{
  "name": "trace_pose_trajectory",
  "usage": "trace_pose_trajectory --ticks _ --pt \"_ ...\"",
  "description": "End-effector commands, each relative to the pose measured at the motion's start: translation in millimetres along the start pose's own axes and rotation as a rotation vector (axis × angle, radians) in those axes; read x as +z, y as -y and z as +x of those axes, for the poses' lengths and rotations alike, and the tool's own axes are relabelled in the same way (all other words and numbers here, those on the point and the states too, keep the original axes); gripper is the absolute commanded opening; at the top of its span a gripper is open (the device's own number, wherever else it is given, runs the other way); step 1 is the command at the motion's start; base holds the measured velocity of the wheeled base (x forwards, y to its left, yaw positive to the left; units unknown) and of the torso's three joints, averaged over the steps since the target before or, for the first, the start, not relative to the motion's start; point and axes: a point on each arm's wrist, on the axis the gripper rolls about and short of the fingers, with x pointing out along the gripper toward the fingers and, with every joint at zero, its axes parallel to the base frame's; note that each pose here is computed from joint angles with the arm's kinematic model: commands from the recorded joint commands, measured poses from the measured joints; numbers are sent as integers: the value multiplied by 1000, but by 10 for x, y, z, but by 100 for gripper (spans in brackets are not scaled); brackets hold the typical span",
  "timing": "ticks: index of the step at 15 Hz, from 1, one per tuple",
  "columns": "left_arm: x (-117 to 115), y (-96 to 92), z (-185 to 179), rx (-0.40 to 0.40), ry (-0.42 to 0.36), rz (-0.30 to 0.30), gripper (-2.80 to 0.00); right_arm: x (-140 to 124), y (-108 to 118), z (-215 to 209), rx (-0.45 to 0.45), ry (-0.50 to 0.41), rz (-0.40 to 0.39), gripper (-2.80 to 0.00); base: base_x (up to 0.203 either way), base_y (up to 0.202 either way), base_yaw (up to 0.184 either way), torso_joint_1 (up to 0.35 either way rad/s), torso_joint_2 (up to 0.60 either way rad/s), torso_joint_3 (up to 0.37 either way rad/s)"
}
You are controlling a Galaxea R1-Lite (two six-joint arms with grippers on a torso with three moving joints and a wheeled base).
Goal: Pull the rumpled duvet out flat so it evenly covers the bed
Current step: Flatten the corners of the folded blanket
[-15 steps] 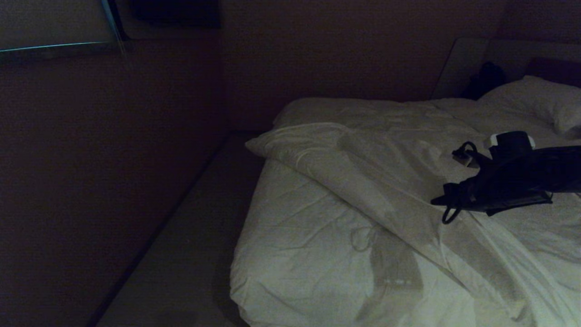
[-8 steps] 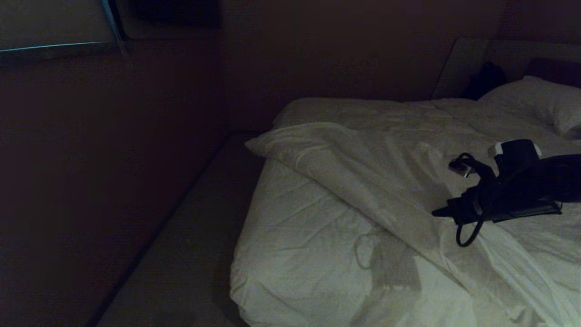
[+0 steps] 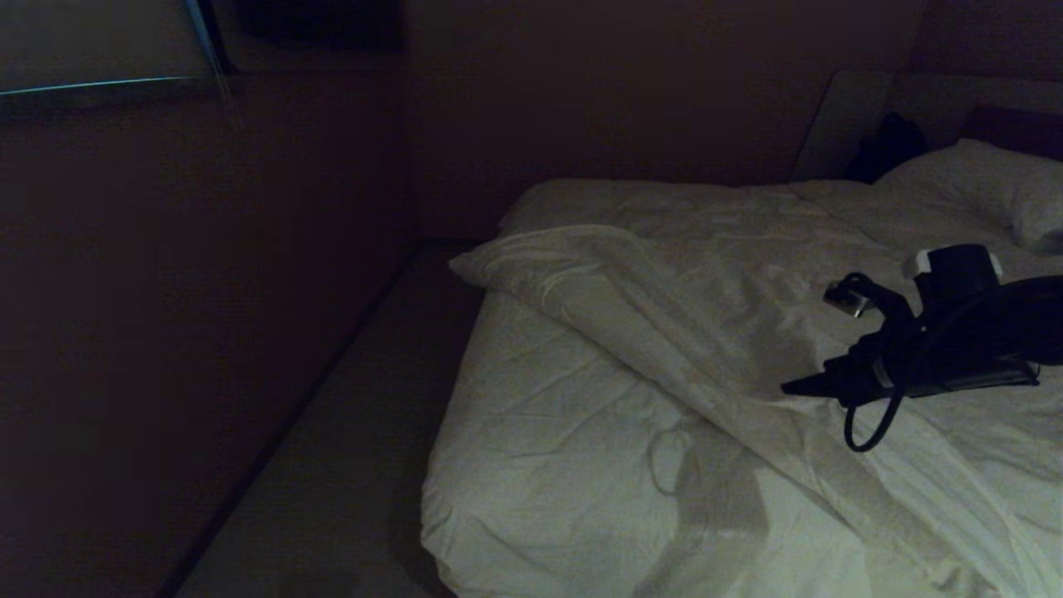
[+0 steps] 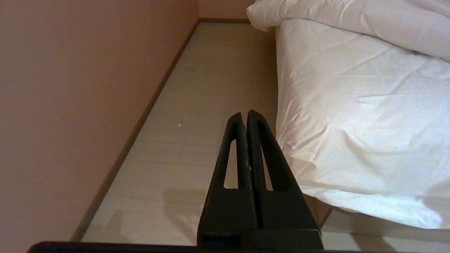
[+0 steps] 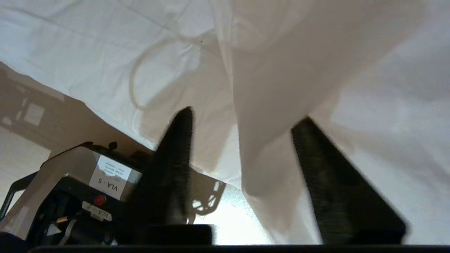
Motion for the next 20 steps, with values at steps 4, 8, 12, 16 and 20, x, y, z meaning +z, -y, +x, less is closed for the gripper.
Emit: trace_pose_trajectory --ticks 4,8,12,16,20 --pt "0 0 0 1 -1 0 -280 164 -131 -590 -54 149 -15 0 0 0 0 0 0 0" --pt "0 0 0 1 -1 0 -280 251 -129 -706 -69 206 52 0 0 0 0 0 0 0" --pt "0 0 0 1 -1 0 -280 370 269 -212 -77 229 285 0 0 0 0 0 0 0" --pt "0 0 0 1 -1 0 -280 471 572 142 -67 249 516 -280 0 0 0 0 0 0" --pt "0 0 0 1 -1 0 -280 487 661 218 -68 253 566 -280 0 0 0 0 0 0"
